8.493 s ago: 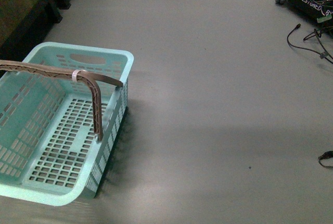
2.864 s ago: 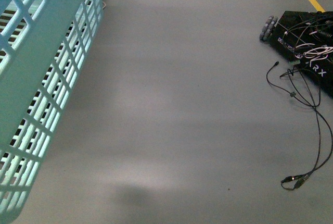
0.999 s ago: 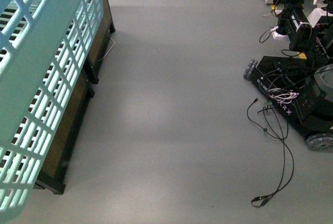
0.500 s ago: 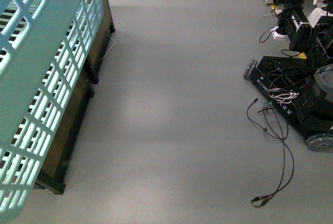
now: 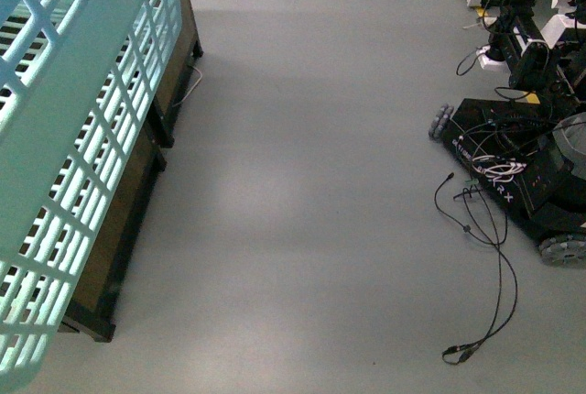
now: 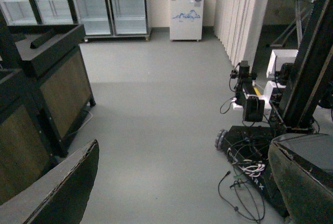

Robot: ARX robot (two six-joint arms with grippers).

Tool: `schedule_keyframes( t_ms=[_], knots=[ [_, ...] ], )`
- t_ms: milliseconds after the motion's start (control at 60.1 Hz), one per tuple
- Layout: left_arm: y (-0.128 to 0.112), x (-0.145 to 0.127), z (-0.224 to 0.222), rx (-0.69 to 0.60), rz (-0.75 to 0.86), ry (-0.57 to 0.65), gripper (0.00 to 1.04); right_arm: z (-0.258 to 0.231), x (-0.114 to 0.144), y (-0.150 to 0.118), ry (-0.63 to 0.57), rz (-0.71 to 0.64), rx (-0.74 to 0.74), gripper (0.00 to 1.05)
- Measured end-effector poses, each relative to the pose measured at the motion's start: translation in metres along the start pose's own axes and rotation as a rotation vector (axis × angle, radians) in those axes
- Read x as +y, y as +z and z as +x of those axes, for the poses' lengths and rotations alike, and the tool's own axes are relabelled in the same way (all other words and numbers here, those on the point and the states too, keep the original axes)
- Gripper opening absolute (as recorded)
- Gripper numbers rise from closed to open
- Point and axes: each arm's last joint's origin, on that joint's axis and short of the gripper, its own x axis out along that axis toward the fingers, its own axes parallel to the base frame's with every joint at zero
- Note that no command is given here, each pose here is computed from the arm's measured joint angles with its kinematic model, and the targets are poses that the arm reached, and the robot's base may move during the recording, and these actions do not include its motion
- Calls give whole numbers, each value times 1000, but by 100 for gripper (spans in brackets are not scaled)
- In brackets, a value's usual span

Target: Pick lemon and mango into basket

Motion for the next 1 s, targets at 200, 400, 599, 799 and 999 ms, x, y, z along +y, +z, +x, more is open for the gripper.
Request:
schedule_keyframes(
  t_ms=[200,400,599,799,999],
  knots=[
    [0,0,0,0,0,0,6,0,0,0,0,0,0,96],
    [0,0,0,0,0,0,6,0,0,0,0,0,0,96],
    [-2,0,0,26,-2,-3,6,0,0,0,-3,0,0,96],
    [-1,0,0,5,-4,-1,6,0,0,0,-3,0,0,96],
    [-1,0,0,6,1,0,6,0,0,0,0,0,0,96]
  ],
)
